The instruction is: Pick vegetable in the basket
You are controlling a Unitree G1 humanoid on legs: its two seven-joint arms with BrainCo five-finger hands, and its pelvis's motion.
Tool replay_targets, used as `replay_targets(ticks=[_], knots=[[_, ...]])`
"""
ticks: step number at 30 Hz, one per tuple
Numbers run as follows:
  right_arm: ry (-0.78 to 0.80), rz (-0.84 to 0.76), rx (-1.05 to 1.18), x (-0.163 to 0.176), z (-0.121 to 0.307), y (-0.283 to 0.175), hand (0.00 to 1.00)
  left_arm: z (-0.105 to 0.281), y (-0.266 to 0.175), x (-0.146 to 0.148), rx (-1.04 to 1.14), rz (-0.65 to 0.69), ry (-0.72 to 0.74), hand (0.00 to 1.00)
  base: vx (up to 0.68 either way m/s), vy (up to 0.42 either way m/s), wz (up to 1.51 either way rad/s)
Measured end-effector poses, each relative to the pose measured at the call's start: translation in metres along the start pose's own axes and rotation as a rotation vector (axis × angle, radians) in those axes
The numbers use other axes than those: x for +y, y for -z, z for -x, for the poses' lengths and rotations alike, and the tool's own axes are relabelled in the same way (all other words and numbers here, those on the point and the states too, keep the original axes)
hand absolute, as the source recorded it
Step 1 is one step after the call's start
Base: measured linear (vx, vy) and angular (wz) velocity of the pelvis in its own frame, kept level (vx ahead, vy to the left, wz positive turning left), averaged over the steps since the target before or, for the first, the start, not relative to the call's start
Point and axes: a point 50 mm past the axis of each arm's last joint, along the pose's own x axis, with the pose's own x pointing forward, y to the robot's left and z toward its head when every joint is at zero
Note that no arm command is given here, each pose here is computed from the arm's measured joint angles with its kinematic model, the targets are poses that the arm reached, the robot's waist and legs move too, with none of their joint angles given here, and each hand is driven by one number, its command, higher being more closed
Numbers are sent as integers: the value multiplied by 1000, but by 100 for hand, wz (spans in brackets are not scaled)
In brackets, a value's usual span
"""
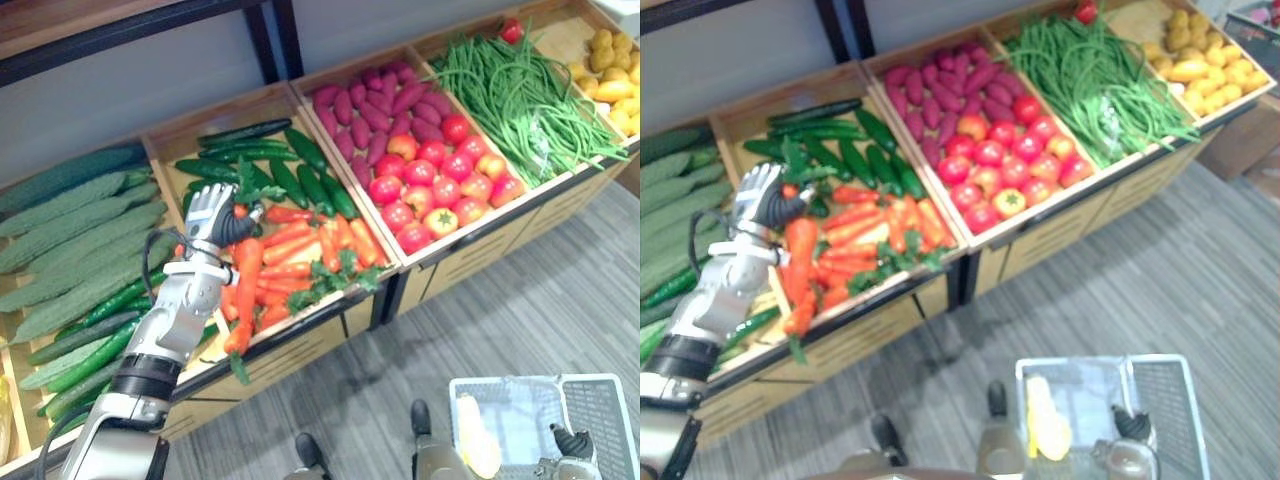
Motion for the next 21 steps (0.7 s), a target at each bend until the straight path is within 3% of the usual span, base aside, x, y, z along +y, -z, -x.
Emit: replay_targets(ticks=[5,9,16,21], knots=[[61,71,-33,-28,-12,-11,100,12,-30,-12,-141,54,62,100,15,-2,-6],[100,135,-164,-47,-28,-58,100,25,-50,-17,-232,148,106,100,32,-9,-54],[7,347,-566,-24,-20,-162,100,40,-81,-29,-356,255,191,100,27,-23,-89],[-50,367,-668,-13,-6,-175,100,36,-105,-39,-398,372,190,100,-58,144,-40]])
